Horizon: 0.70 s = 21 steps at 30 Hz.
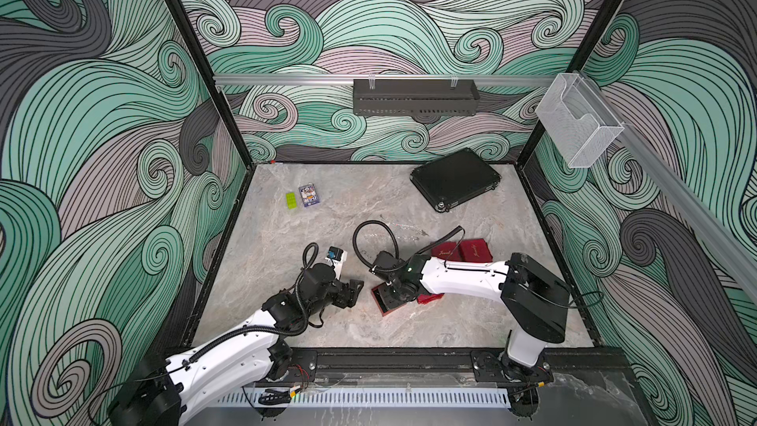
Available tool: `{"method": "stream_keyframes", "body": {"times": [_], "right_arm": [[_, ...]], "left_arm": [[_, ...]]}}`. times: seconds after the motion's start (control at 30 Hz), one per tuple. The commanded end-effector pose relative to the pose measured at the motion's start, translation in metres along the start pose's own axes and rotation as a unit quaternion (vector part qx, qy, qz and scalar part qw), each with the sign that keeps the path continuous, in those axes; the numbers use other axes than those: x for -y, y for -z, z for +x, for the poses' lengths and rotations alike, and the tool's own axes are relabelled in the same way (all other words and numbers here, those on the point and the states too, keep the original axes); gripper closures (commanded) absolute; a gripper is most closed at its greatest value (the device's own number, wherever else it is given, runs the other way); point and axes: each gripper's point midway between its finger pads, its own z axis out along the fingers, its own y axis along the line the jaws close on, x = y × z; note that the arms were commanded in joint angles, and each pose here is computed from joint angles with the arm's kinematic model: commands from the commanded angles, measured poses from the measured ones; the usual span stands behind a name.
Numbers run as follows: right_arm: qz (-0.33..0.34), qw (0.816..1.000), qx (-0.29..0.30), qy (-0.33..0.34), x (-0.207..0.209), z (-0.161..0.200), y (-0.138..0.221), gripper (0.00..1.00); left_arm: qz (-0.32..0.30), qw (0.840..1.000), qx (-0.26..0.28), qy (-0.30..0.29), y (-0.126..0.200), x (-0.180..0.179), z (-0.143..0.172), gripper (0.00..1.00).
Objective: Take the necklace out of the lift-off lid jewelry box
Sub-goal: Take out the inner lining from the jewelry box.
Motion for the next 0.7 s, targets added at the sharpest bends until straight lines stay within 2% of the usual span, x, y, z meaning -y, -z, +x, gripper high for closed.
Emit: {"method": "stream_keyframes", "body": {"times": [0.0,0.23,0.5,0.67], "right_arm": [[0.012,1.000,0.008,0.009,0.005,0.002,-0.005,0.79],[-0.028,0.999,0.037,0.025,-0.005,-0.008,0.015,0.89],[-0.097,0.992,0.072,0.021,-0.016,-0.018,0.042,0.93],[-0.121,0.990,0.073,0.026,-0.018,-0.018,0.048,0.95]], "left_arm": [[0.018,1.000,-0.007,0.006,-0.002,0.009,-0.004,0.21],[0.046,0.999,-0.021,0.013,-0.021,0.019,0.002,0.24],[0.047,0.998,-0.027,0.013,-0.030,0.021,0.001,0.25],[0.046,0.998,-0.035,0.011,-0.034,0.022,0.002,0.25]]}}
